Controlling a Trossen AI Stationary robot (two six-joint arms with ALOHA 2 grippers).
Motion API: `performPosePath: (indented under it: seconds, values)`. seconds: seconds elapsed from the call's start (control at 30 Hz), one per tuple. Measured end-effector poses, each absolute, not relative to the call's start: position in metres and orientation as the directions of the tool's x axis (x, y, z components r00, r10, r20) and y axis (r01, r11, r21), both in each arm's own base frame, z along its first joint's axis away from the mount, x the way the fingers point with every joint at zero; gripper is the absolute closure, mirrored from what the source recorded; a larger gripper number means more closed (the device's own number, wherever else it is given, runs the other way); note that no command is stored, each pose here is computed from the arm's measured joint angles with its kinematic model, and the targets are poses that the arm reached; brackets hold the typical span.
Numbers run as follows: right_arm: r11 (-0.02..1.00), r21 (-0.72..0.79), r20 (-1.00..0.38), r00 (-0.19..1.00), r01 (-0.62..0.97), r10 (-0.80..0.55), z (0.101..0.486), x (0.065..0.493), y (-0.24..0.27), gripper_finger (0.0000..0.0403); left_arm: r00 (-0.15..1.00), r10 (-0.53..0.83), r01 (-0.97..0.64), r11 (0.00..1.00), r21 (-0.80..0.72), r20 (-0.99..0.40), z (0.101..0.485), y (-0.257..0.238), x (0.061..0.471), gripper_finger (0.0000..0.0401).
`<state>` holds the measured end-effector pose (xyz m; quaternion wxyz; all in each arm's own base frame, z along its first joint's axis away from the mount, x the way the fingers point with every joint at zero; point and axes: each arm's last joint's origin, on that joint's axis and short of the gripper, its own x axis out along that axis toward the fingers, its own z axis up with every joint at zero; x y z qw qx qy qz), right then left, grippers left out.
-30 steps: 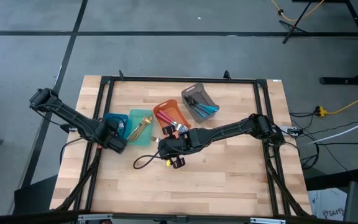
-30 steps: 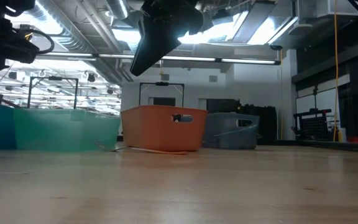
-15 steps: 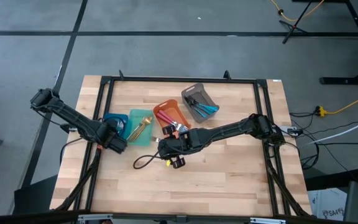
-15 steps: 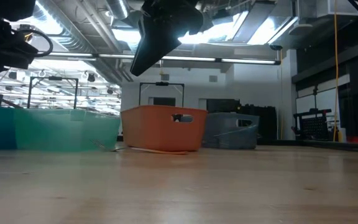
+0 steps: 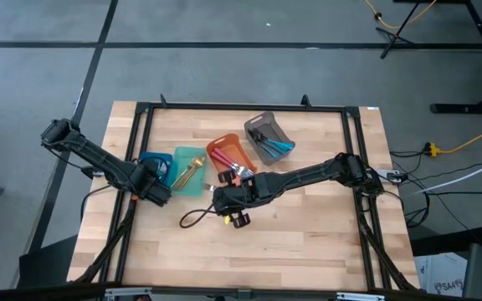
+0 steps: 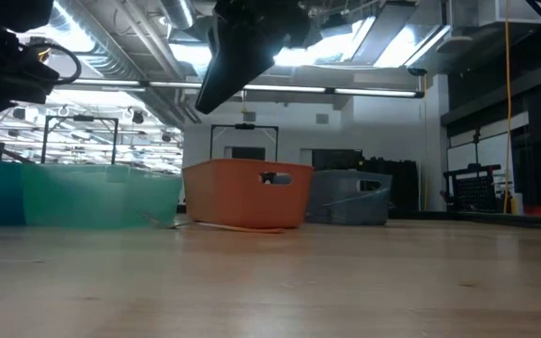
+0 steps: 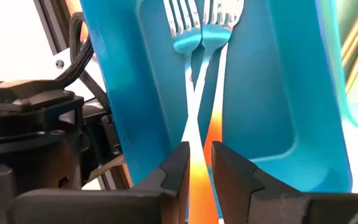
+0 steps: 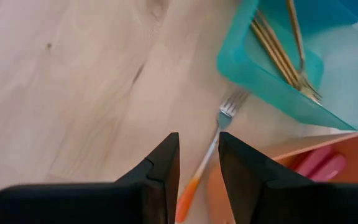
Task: Sort silverware by color (type)
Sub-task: Put the orange fork into the blue bin
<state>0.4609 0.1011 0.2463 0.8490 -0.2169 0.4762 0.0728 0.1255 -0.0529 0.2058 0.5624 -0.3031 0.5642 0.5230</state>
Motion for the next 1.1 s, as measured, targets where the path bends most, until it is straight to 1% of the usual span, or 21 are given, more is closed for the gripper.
performPosePath:
  seconds: [0.17,0.5,0.63,0.73,0.83,1.0,1.1]
  values:
    - [0.908,-0.267,-0.835,0.547,-0.323,-0.051,0.247,0.462,0.102,0.0299,-0.161,0.257,-0.934,0.271,0.231,-0.953,0.205,-0.053,0.127,0.0341]
    - [0.977,-0.159,-0.804,0.592,-0.139,-0.047,0.247,0.468,0.104,0.0299,-0.158,0.256,-0.935,0.272,0.228,-0.954,0.205,-0.053,0.127,0.0341]
    - [0.983,-0.156,-0.834,0.546,-0.101,-0.076,0.239,0.466,0.103,0.0299,-0.157,0.255,-0.935,0.272,0.226,-0.954,0.205,-0.053,0.127,0.0341]
    - [0.980,-0.156,-0.881,0.467,-0.121,-0.083,0.233,0.459,0.102,0.0299,-0.156,0.255,-0.935,0.272,0.226,-0.954,0.205,-0.053,0.127,0.0341]
    - [0.982,-0.150,-0.904,0.419,-0.115,-0.089,0.231,0.453,0.104,0.0299,-0.155,0.256,-0.935,0.276,0.225,-0.954,0.205,-0.054,0.127,0.0341]
    - [0.972,-0.212,-0.919,0.359,-0.104,-0.162,0.227,0.443,0.114,0.0299,-0.150,0.258,-0.931,0.287,0.224,-0.954,0.205,-0.055,0.127,0.0341]
    - [0.958,-0.270,-0.920,0.318,-0.094,-0.228,0.217,0.435,0.118,0.0299,-0.147,0.259,-0.928,0.298,0.224,-0.954,0.205,-0.057,0.126,0.0341]
